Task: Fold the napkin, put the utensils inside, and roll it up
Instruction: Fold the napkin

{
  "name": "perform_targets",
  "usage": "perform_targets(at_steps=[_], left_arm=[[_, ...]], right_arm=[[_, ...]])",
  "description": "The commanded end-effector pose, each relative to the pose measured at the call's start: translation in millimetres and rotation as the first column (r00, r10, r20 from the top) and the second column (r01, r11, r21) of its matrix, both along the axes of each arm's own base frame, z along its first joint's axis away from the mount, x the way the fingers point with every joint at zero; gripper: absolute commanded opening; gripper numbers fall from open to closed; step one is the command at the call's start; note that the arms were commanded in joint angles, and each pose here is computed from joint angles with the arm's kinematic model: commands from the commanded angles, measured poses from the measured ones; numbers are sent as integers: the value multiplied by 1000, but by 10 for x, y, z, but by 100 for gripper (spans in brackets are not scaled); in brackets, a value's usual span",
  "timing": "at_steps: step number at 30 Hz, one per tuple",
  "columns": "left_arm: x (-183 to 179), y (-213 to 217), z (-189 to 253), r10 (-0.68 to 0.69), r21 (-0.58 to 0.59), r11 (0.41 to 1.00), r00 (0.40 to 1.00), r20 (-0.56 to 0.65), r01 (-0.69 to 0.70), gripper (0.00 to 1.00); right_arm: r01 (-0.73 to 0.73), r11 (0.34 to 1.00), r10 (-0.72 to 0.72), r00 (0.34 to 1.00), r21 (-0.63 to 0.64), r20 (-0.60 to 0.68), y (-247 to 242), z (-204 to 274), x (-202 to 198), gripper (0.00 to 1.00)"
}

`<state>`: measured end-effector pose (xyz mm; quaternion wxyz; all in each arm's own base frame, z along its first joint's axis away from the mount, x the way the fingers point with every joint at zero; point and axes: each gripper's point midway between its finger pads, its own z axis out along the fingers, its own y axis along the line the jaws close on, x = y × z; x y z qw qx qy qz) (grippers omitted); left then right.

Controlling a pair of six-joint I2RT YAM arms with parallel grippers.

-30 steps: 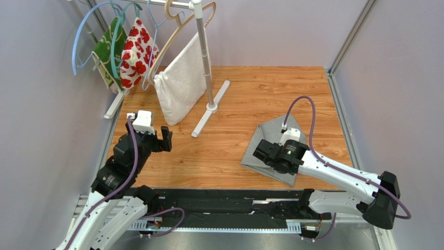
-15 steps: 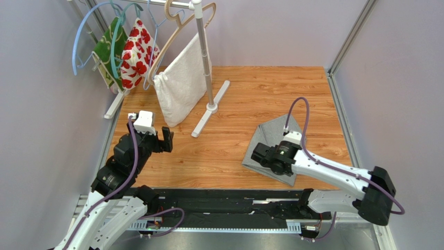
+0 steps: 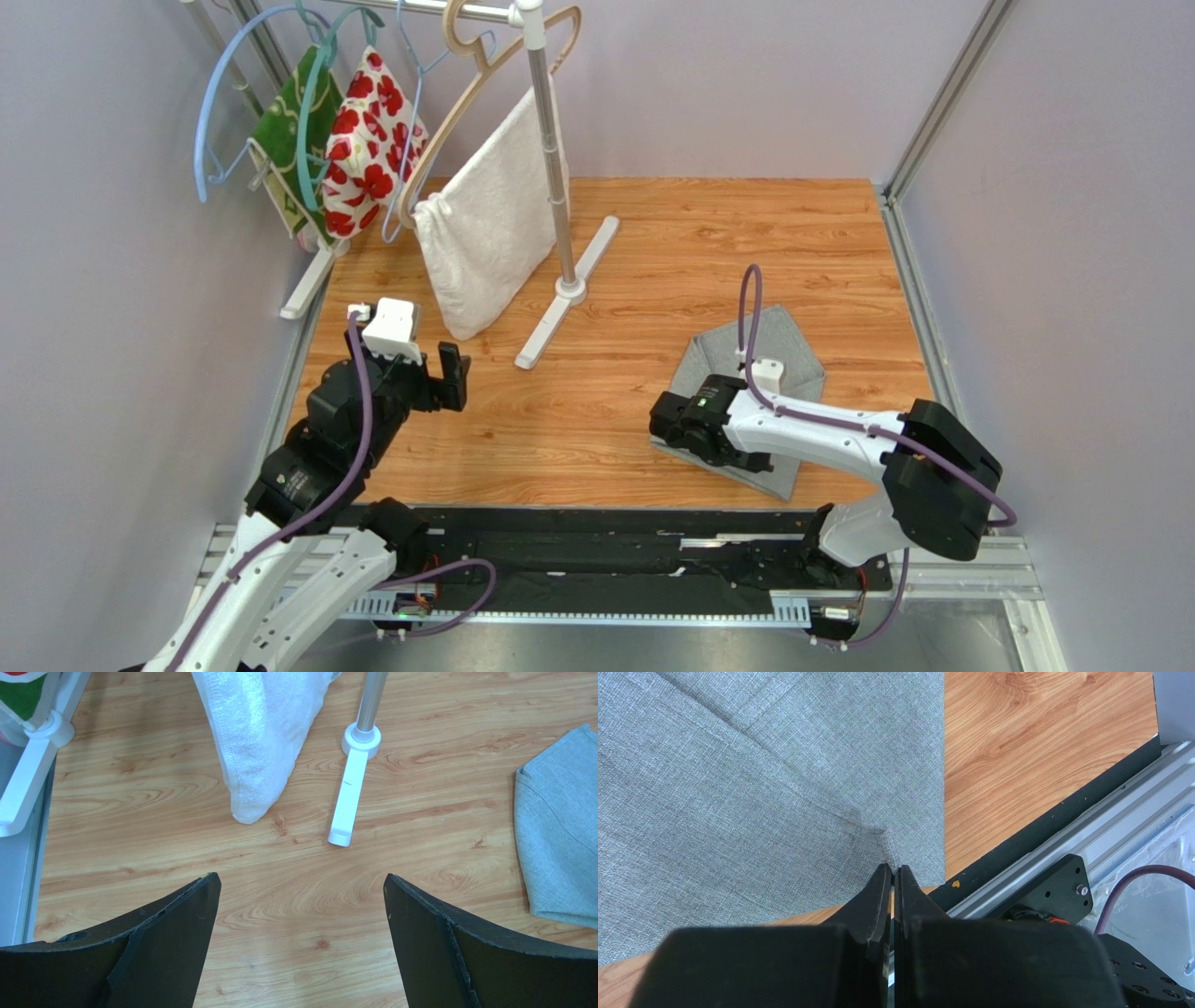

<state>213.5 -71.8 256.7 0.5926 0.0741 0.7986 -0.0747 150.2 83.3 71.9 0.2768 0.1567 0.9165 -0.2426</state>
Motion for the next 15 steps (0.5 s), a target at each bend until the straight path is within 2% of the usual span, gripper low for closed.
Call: perform_targets(at_steps=[1,10,15], left_arm=[[2,-56,32,-21,-12,1000,1000,5,21,95],[3,-87,11,-32,-7,999,999,-2,32,96],[8,-102,-5,-36,-3,999,999,-9,36,95]], right_arm=[[13,965,-44,992,-260,-114,-569,344,-313,0],[-7,937,-73,974,-349,-216,-569,235,-407,0],[-18,939,-66,971,-345,-230,-534,239,-405,0]])
